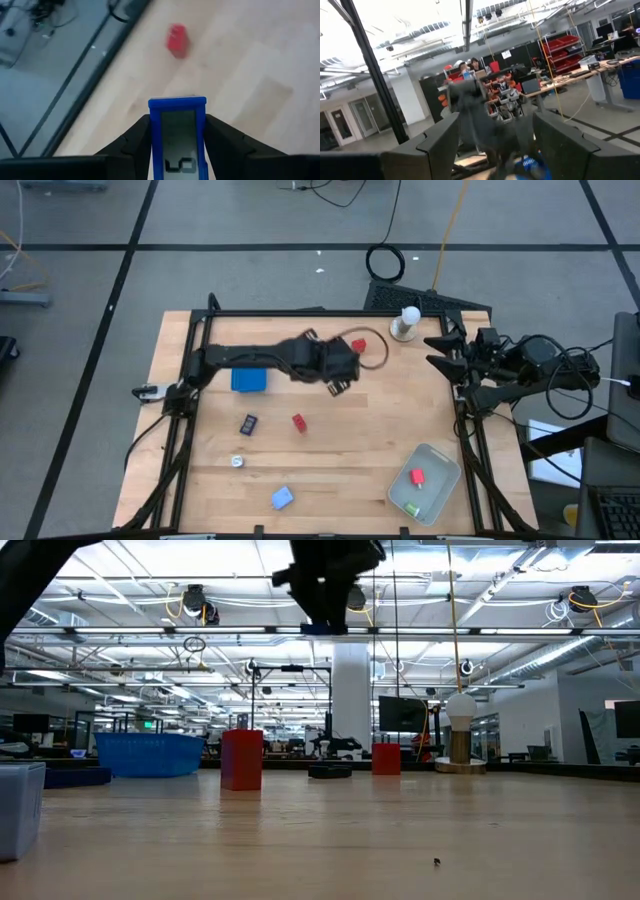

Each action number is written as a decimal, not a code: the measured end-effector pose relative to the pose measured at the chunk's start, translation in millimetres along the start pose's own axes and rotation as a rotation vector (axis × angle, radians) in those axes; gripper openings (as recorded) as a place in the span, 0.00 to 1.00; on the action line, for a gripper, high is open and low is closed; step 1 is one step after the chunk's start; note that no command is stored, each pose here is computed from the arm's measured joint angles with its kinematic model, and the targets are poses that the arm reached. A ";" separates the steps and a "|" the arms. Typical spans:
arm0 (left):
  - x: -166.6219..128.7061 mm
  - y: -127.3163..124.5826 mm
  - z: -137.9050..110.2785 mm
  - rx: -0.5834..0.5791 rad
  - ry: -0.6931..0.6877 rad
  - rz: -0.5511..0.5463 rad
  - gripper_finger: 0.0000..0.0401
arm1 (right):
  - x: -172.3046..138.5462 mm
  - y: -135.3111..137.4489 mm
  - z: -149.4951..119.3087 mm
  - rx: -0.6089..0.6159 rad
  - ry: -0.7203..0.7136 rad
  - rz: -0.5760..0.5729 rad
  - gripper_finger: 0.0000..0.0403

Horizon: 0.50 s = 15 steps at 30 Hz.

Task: Pick & Place Office items
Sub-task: Put the blue digital timer into the blue bin

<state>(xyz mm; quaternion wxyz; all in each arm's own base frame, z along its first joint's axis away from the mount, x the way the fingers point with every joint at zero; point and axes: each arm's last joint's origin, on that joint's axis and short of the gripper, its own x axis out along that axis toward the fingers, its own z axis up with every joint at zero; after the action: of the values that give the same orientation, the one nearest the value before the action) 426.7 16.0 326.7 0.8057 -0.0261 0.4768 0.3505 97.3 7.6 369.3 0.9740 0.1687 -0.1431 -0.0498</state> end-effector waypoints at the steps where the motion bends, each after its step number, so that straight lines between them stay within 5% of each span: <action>1: -6.1 7.5 1.7 -0.035 -0.016 0.010 0.36 | -0.5 -0.2 -0.2 -0.001 0.003 -0.001 0.60; 15: -71.8 99.5 -8.9 -0.397 -0.092 0.231 0.36 | -15.2 -3.3 6.2 -0.019 -0.020 0.005 0.60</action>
<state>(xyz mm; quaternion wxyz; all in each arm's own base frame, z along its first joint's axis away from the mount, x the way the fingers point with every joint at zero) 339.8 48.7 407.4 0.7603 -0.1134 0.3609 0.5281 80.8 4.8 369.8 0.9742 0.1583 -0.1528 -0.0506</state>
